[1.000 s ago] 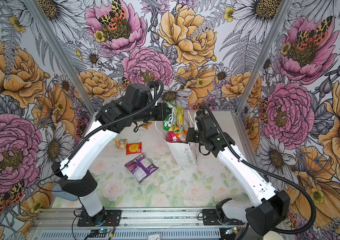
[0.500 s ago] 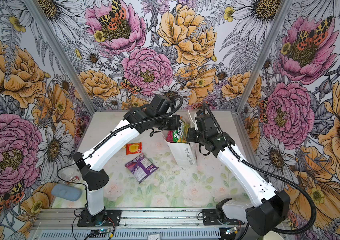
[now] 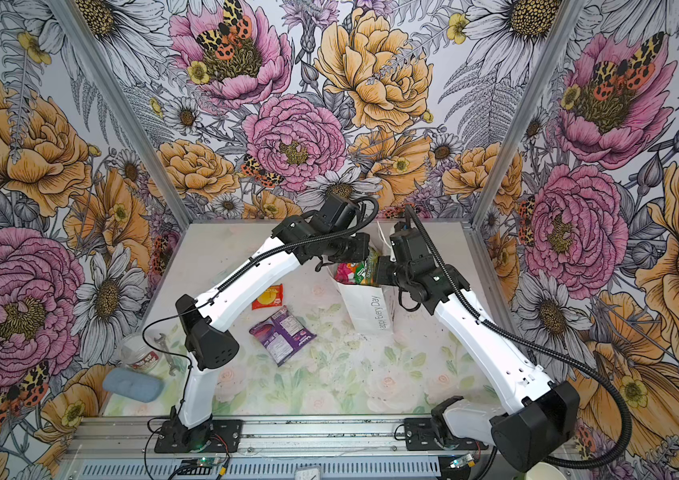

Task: Place the snacks into the paper bag
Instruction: 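Lower the green Fox's bag into the paper bag held by the right gripper, then release the Fox's bag and move the left gripper over the purple packet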

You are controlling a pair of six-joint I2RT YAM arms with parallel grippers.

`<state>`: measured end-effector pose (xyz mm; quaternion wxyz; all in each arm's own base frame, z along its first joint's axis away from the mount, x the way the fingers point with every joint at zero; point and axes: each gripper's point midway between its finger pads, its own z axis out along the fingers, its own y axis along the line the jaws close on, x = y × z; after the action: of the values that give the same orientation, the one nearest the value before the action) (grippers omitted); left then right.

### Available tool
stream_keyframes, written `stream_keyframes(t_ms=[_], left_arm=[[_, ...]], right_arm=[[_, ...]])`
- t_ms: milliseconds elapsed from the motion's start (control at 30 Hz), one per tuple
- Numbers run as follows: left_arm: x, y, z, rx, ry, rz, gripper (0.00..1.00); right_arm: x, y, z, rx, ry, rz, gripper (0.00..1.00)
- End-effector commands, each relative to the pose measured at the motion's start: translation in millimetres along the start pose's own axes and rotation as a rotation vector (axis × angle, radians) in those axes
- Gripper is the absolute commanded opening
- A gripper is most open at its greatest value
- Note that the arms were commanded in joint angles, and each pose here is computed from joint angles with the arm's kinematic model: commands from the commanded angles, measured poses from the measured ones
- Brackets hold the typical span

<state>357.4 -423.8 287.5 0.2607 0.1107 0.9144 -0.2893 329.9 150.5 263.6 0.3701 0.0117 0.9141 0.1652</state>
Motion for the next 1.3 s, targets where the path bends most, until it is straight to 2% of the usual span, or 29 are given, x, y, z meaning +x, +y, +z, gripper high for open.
stream_keyframes(t_ms=[0,433,567,767,1033,1267], left_arm=[[19.9,-1.8,21.4,0.003,0.081,0.000,0.00],[56.2,7.1,71.3,-0.035,0.201,0.007,0.00],[53.3,4.6,68.3,-0.027,0.195,0.008,0.00],[29.9,-4.4,42.5,0.004,0.125,0.007,0.00],[4.9,-24.3,-13.0,0.123,0.065,0.067,0.29],[-17.3,-19.8,-105.6,0.084,-0.113,0.166,0.62]], right_arm=[[-25.5,17.5,-16.3,-0.071,-0.109,-0.017,0.00],[-25.8,15.4,-16.4,-0.062,-0.116,-0.014,0.00],[-25.4,14.7,-16.7,-0.059,-0.117,-0.013,0.00],[-25.5,13.2,-17.5,-0.054,-0.121,-0.015,0.00],[-27.8,-3.7,-24.2,0.021,-0.166,-0.003,0.00],[-25.6,-16.5,-24.5,0.063,-0.175,0.018,0.00]])
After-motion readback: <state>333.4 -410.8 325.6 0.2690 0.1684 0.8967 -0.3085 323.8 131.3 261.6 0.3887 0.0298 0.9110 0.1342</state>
